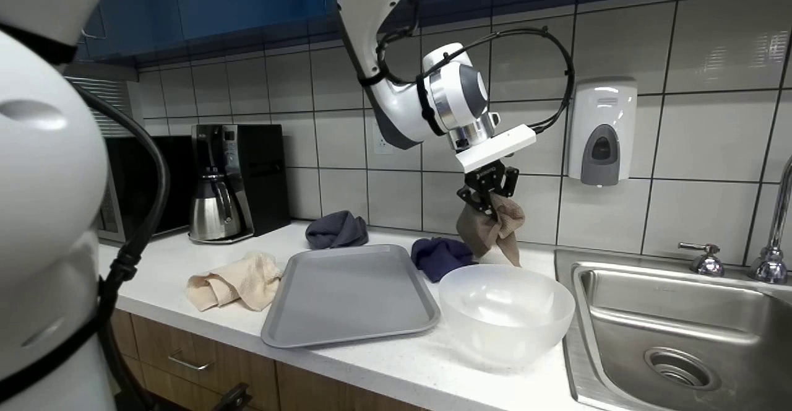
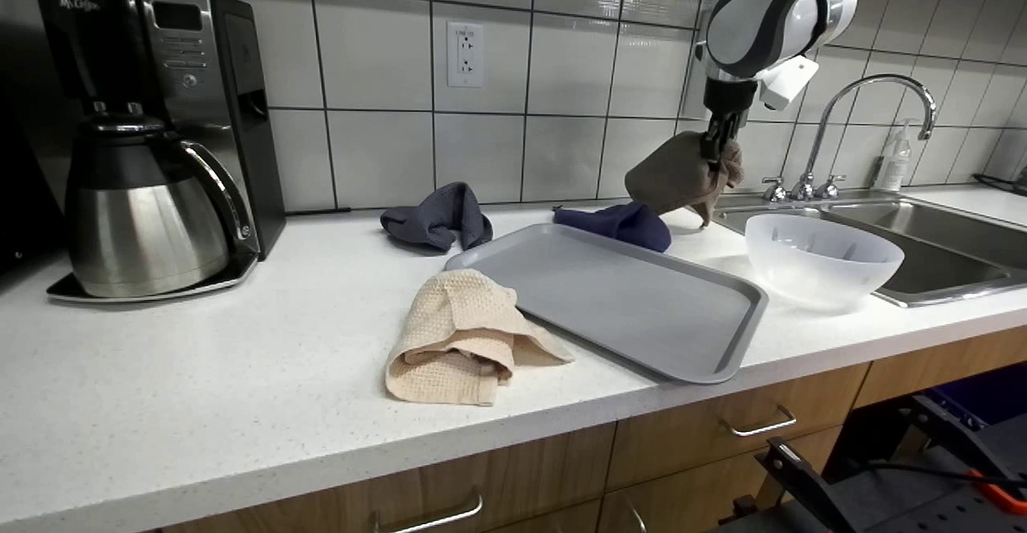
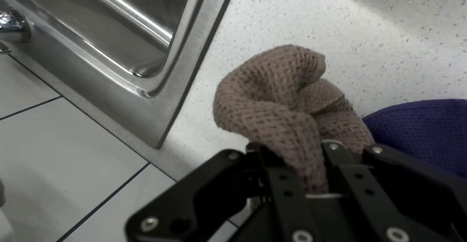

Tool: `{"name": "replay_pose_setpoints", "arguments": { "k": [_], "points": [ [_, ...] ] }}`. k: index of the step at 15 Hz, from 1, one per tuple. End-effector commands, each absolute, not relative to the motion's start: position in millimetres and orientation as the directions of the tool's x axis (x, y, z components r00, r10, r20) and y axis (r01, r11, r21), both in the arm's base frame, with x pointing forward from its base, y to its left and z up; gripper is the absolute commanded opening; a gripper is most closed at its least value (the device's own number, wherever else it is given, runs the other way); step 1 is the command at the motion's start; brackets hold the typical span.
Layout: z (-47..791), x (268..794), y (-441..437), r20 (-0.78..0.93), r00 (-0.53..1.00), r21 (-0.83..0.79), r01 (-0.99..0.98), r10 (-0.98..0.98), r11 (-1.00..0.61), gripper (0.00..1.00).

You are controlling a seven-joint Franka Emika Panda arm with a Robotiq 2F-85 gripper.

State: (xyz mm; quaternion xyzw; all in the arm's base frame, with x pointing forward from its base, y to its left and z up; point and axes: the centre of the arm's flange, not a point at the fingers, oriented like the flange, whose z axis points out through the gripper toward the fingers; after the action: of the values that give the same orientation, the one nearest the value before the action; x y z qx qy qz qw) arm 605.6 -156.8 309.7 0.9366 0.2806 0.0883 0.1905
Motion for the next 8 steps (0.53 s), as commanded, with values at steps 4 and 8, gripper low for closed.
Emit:
{"name": "replay_pose_setpoints", "arguments": {
  "k": [4, 8],
  "points": [
    [341.6, 573.6, -137.1, 0.112, 0.816, 0.462, 0.462, 0.566, -0.757, 0.04],
    [348.6, 561.4, -123.6, 0.104, 0.808, 0.466, 0.475, 0.580, -0.746, 0.04]
  ]
}}
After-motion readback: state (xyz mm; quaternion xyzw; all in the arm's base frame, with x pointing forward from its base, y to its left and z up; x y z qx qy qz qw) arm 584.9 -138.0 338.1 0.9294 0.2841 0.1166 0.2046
